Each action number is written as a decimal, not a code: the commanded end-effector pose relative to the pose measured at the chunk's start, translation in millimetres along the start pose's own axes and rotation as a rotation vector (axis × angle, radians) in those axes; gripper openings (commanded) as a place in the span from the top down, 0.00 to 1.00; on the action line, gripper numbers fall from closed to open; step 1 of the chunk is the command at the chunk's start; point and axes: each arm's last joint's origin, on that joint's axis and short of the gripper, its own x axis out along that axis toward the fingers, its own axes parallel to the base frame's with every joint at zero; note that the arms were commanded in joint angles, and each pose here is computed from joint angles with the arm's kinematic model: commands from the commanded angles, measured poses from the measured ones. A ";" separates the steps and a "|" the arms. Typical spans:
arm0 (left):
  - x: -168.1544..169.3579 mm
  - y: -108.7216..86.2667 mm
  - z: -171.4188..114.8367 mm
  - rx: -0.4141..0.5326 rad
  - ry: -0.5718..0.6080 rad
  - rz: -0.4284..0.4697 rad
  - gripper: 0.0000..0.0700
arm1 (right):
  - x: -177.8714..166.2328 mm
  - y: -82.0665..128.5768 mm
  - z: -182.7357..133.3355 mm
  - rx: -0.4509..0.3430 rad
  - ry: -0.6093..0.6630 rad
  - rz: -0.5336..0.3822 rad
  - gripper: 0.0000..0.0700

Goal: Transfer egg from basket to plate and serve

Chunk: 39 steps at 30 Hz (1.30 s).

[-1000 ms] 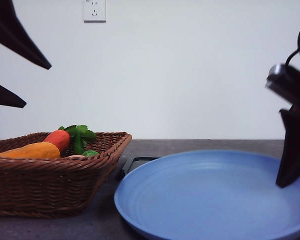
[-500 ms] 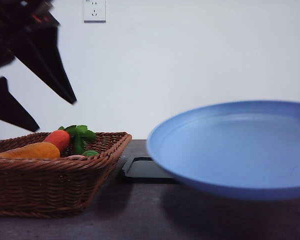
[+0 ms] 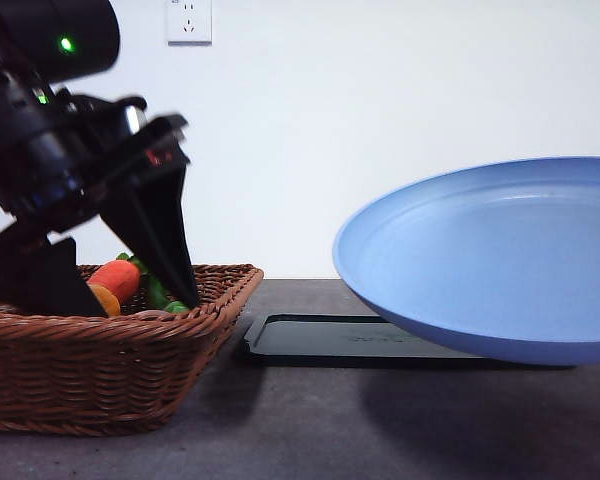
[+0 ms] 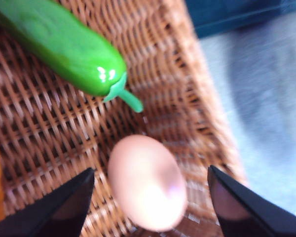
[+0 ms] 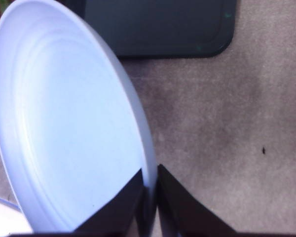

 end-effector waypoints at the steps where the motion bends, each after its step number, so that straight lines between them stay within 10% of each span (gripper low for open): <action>1: 5.4 -2.2 3.6 0.030 0.006 0.000 0.33 | -1.5 1.4 1.3 0.000 -0.010 0.008 1.00; 26: 4.1 -3.7 9.4 0.027 0.093 0.024 0.69 | -2.4 1.4 -0.3 0.005 -0.003 0.007 1.00; 39: -61.8 -81.8 67.4 0.278 0.003 -0.182 0.69 | 15.8 -1.5 6.4 0.056 0.123 0.097 1.00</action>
